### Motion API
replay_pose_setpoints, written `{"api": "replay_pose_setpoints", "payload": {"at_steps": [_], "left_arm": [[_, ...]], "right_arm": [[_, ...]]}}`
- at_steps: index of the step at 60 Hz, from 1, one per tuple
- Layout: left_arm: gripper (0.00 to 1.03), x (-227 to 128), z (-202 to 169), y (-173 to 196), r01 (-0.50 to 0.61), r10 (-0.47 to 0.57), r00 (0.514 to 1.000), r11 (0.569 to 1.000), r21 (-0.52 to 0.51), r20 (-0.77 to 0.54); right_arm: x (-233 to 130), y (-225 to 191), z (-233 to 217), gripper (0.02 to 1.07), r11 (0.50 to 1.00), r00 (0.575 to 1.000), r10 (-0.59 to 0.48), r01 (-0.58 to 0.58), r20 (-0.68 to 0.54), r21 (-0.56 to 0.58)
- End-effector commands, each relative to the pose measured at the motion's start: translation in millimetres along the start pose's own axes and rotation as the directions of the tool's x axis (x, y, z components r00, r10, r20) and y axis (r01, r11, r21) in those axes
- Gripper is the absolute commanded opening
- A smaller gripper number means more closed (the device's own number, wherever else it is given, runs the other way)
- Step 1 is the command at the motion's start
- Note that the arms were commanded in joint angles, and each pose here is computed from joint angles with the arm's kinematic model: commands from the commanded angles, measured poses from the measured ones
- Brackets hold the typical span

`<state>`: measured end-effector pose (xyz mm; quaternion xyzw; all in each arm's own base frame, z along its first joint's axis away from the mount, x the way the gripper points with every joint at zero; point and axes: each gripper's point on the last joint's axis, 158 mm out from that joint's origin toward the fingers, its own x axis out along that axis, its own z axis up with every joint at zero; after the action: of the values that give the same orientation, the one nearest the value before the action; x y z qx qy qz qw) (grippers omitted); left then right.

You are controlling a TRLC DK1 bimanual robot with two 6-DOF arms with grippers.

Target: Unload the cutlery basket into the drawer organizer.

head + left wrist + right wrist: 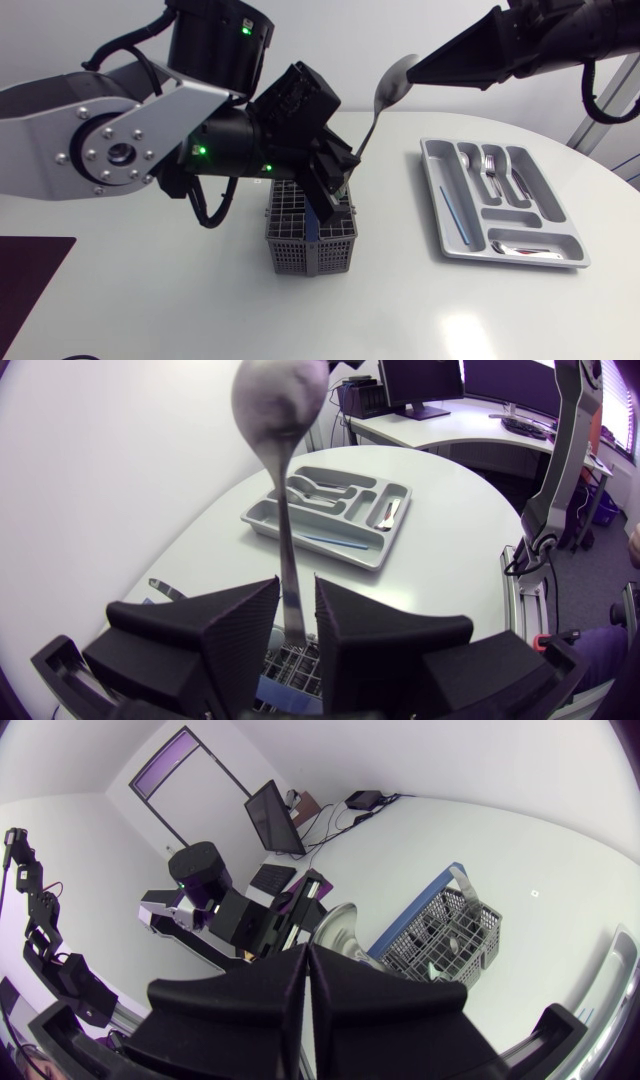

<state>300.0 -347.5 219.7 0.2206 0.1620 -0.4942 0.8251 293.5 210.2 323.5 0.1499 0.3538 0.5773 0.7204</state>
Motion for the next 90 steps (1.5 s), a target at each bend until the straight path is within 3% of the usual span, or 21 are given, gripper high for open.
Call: {"api": "replay_pose_setpoints", "payload": {"at_steps": [1,49,65,90], "left_arm": [[0.46,5.8,9.7,0.2,-0.002,0.002,1.000,1.000,-0.014,0.016],[0.45,16.8,17.6,17.5,-0.085,0.085,0.996,0.996,-0.006,0.040],[0.23,16.5,17.5,19.1,-0.088,0.088,0.995,0.996,-0.009,0.041],[0.21,16.2,14.2,17.8,-0.086,0.086,0.996,0.996,-0.013,0.035]], "right_arm": [[2.5,-5.4,-2.4,0.08,0.997,1.000,0.023,-0.023,0.006,0.067],[4.0,5.4,-0.7,0.08,0.995,0.999,0.037,-0.039,0.026,0.093],[4.5,4.1,-0.1,0.08,0.995,0.999,0.035,-0.038,0.033,0.095],[9.7,5.1,-4.9,0.08,0.995,0.998,0.049,-0.051,0.027,0.088]]}}
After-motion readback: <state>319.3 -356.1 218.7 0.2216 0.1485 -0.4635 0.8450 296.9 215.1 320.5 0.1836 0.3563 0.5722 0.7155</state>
